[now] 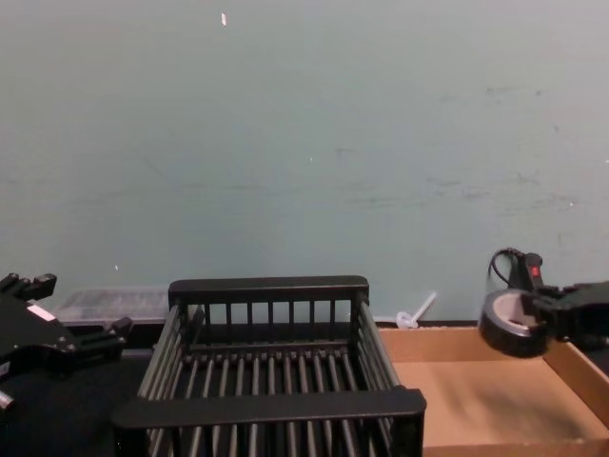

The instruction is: Pick up the white tape and place it into the black box , Pick up the silver tape and place it into the brown box.

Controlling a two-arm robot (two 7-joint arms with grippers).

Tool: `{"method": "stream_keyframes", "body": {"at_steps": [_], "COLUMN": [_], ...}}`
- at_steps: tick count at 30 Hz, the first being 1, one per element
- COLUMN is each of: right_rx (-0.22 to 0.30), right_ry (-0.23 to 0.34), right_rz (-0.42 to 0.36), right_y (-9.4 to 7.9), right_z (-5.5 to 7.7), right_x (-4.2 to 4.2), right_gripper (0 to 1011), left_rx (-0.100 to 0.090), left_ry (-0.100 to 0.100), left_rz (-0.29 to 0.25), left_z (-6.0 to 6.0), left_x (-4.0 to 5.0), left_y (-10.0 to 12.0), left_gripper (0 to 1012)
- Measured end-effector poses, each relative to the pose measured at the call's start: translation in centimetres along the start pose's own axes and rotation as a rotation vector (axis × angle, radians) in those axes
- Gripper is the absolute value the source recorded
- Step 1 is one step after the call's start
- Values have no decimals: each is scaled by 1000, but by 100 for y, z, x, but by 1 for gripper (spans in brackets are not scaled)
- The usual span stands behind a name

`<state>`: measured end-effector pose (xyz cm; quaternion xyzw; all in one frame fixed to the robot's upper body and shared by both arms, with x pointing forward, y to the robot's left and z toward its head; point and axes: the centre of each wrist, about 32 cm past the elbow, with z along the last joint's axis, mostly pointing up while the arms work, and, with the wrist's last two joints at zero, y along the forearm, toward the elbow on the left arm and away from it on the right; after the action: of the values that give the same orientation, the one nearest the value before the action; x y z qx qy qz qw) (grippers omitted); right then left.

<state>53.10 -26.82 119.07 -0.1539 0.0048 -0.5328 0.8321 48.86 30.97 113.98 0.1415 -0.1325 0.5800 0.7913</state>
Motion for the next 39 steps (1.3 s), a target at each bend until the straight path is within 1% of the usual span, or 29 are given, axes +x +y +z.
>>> {"method": "stream_keyframes", "body": {"at_steps": [6, 12, 18, 27, 29, 30, 31, 35, 36, 37, 38, 39], "right_rx": [-38, -72, -86, -84, -83, -82, -82, -82, -82, -81, -81, -81], "right_ry": [1, 8, 9, 7, 7, 7, 7, 8, 8, 8, 8, 8], "right_rz": [-16, -20, -15, -15, -15, -15, -15, -15, -15, -15, -15, -15], "right_y": [230, 377, 446, 437, 435, 434, 433, 431, 430, 430, 430, 429], "right_z": [-31, -84, -110, -104, -102, -101, -101, -102, -101, -101, -100, -100], "right_x": [-1, -1, -16, -12, -12, -11, -11, -10, -10, -10, -10, -10], "right_gripper": [156, 156, 156, 156, 185, 222, 222, 378, 398, 440, 440, 502], "left_rx": [0, 0, 0, 0, 0, 0, 0, 0, 0, 0, 0, 0], "left_ry": [0, 0, 0, 0, 0, 0, 0, 0, 0, 0, 0, 0], "left_rz": [0, 0, 0, 0, 0, 0, 0, 0, 0, 0, 0, 0], "left_z": [0, 0, 0, 0, 0, 0, 0, 0, 0, 0, 0, 0], "left_x": [0, 0, 0, 0, 0, 0, 0, 0, 0, 0, 0, 0], "left_y": [0, 0, 0, 0, 0, 0, 0, 0, 0, 0, 0, 0], "left_gripper": [1001, 1001, 1001, 1001, 1001, 1001, 1001, 1001, 1001, 1001, 1001, 1002]}}
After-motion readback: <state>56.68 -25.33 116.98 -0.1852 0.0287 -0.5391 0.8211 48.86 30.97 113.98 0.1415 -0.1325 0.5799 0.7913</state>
